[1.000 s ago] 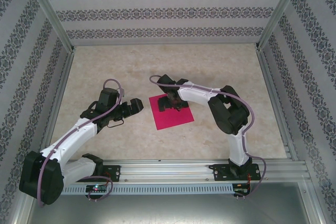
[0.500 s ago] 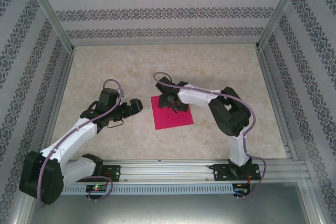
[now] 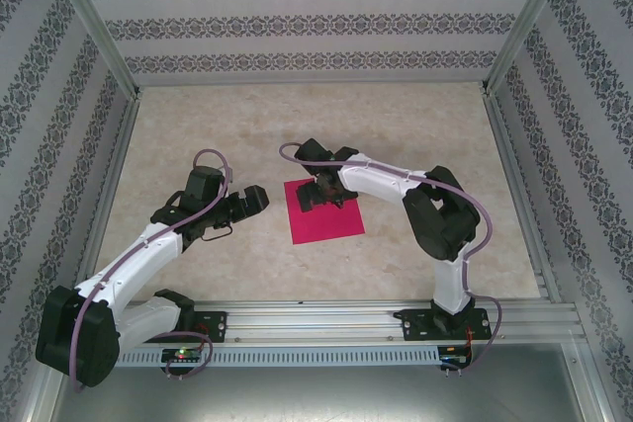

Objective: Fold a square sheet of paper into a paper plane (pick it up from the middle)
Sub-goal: Fold the square sheet of paper in half at the center of the table.

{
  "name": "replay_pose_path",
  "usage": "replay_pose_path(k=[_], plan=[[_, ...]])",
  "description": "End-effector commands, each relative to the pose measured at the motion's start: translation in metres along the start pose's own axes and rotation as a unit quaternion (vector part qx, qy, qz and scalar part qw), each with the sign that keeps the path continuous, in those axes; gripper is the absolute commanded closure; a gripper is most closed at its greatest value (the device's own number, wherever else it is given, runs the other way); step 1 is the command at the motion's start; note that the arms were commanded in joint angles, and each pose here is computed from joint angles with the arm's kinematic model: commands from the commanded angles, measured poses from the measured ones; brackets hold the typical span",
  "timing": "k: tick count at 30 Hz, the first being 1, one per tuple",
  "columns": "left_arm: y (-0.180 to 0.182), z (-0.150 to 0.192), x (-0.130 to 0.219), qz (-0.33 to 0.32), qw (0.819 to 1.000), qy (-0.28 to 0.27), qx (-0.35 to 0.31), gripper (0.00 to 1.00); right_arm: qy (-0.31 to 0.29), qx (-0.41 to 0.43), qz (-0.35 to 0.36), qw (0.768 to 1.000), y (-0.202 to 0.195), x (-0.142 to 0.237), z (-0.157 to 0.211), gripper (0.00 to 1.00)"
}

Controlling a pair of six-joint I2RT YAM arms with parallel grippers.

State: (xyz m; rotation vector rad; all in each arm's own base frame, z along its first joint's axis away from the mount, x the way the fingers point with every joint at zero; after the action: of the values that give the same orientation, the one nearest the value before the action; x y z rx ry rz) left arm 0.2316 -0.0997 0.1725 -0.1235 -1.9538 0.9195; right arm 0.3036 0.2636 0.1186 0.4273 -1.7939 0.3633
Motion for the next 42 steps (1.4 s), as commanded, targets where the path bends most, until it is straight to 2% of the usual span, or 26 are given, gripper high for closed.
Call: replay_pose_path(k=[1,8,19,30,37,42], plan=[[0.0,0.002,0.004,0.0,1.0,-0.004,-0.01,0.0,0.033,0.009,-0.004,0.999,0.002,-0.009,0.002,0.02],[-0.003,0.001,0.002,0.006,1.0,0.0,-0.013,0.0,0.054,0.006,-0.002,0.998,0.009,-0.021,0.001,0.02],[-0.001,0.003,-0.002,0.007,1.0,0.012,-0.012,0.0,0.133,-0.012,-0.003,0.991,0.009,-0.065,0.032,0.03],[0.0,0.004,-0.002,0.006,1.0,0.014,-0.009,0.0,0.122,-0.023,0.014,0.992,0.006,-0.057,0.027,0.07],[-0.001,0.004,-0.002,0.005,1.0,0.014,-0.008,0.0,0.09,-0.04,-0.009,0.995,0.009,-0.039,0.011,0.15],[-0.002,0.003,0.001,0.002,1.0,0.012,-0.01,0.0,0.072,-0.051,-0.019,0.996,0.01,-0.028,0.002,0.32]])
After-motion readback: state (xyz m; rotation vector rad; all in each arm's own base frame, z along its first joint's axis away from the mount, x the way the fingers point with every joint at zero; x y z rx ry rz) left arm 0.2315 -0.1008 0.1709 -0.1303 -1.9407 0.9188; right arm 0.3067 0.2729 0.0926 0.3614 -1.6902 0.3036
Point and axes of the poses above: each hand's point on the last joint's axis, 136 mm out from that joint toward the fingers, its own x axis back along the fingers, its own y axis along the line the jaws close on, z = x × y, the point moved 8 cm from there along x, back along the fingers, and after that the axes turned 12 degrees about x, right-handed, at the moved point
